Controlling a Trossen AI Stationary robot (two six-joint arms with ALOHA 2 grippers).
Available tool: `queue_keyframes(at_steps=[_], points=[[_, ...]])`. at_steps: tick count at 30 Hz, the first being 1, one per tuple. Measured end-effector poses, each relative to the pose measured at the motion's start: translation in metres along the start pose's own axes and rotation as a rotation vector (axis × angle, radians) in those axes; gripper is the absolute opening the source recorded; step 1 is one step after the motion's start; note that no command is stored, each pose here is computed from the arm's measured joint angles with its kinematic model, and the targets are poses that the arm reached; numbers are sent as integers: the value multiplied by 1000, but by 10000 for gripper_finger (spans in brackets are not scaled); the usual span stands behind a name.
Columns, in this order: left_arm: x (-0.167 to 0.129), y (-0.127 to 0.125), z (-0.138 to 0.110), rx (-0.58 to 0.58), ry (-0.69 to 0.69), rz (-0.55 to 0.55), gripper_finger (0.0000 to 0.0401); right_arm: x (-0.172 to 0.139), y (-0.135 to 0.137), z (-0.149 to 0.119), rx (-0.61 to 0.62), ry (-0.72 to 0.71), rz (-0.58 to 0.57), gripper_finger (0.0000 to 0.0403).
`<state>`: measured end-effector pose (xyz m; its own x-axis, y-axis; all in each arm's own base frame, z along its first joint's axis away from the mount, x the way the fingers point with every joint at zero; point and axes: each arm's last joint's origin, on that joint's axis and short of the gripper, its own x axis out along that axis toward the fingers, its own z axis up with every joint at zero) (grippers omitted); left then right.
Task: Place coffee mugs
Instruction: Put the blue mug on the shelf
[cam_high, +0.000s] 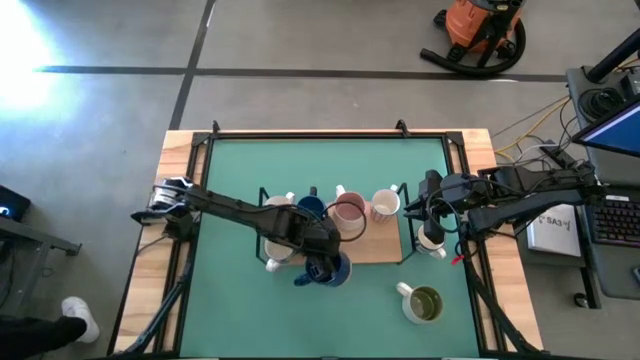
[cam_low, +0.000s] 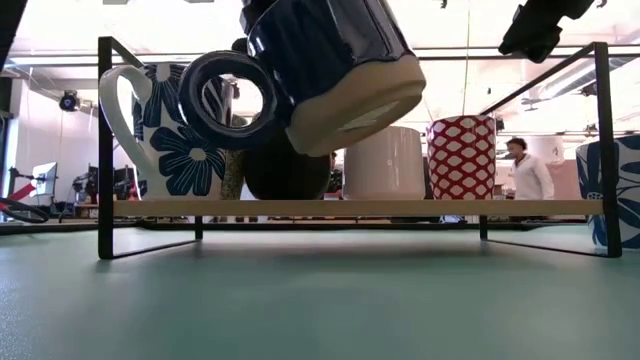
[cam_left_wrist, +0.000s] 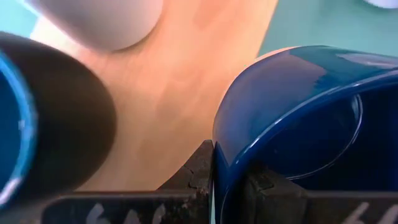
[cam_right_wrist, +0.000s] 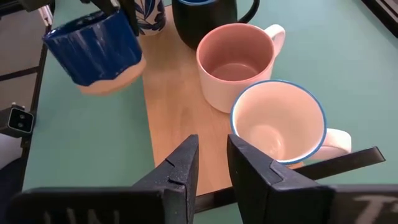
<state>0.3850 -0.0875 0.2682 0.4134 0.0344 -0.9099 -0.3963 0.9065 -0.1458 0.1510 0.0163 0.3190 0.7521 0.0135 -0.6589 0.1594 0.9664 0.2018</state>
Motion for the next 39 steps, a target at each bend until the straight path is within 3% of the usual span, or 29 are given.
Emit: queue_keyframes(at_steps=[12,24,39], points=[[13,5,1,33,92,144,29,0,0,0,0,0,0,87],[14,15,5,17,111,184,32,0,0,0,0,0,0,72],[14,28,9,-19,133,217,32,0,0,0,0,0,0,83]])
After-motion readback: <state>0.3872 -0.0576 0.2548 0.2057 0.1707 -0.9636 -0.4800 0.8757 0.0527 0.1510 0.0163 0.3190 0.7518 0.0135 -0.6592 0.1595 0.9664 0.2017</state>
